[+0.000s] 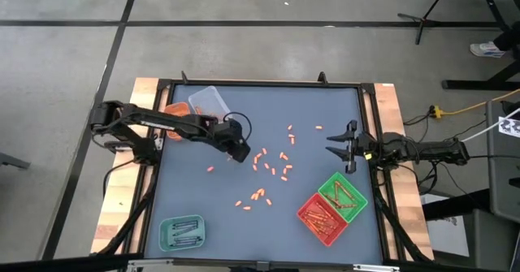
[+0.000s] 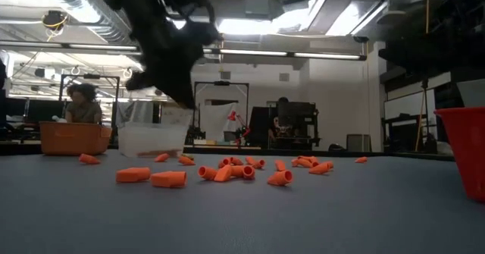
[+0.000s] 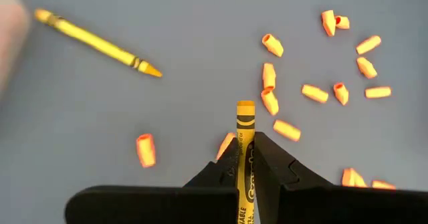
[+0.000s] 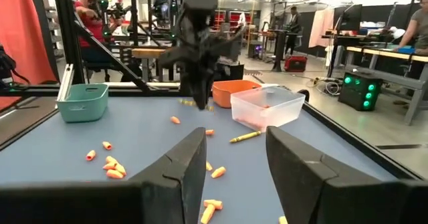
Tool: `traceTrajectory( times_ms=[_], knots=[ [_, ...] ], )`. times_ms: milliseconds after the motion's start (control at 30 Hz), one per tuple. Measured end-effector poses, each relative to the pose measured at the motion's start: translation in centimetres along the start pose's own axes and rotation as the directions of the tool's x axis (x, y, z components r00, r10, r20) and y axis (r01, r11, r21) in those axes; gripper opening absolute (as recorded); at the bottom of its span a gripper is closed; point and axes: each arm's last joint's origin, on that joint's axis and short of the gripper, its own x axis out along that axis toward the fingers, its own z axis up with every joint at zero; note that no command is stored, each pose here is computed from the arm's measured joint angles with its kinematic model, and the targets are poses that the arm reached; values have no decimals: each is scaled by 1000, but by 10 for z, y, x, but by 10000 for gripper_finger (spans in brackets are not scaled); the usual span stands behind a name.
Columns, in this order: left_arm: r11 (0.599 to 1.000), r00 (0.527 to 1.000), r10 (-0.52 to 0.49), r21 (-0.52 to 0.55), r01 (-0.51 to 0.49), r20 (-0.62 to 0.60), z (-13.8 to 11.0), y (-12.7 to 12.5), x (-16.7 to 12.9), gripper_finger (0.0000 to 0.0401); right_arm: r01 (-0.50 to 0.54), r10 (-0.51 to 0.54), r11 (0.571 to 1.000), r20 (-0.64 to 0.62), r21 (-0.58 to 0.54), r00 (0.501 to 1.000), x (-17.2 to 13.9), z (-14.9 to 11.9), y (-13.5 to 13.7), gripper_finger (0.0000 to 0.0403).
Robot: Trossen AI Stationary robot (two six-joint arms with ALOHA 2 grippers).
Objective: Sort crayons
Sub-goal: Put the yellow crayon into the orange bin
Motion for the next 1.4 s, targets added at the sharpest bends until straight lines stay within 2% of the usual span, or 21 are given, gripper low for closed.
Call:
traceTrajectory(
  times_ms=[167,400,567,767,900,1067,1233,1400],
  knots=[
    [998,999,53,42,-53,1,3,4,-34,5,-4,4,1000,-6,0,1000,0,0,0,154],
    [967,966,249,29,-252,70,2,31,-80,5,-4,4,1000,-7,1,1000,0,-1,0,154],
    [901,892,429,4,-434,142,1,54,-102,5,-4,4,1000,-8,1,1000,0,-1,0,154],
    [790,765,605,-47,-612,220,8,74,-109,5,-4,4,1000,-8,1,1000,0,-1,0,154],
    [760,730,645,-88,-644,226,14,82,-110,5,-4,4,1000,-9,1,1000,0,-1,0,154],
    [708,689,703,-82,-701,174,17,94,-113,5,-5,5,1000,-9,1,1000,0,-1,0,154],
    [680,666,732,-101,-726,143,17,104,-111,6,-5,5,1000,-9,1,1000,0,-1,0,154],
    [655,645,756,-117,-747,111,16,113,-106,32,-5,5,1000,-9,1,1000,0,-1,0,154]
  ],
)
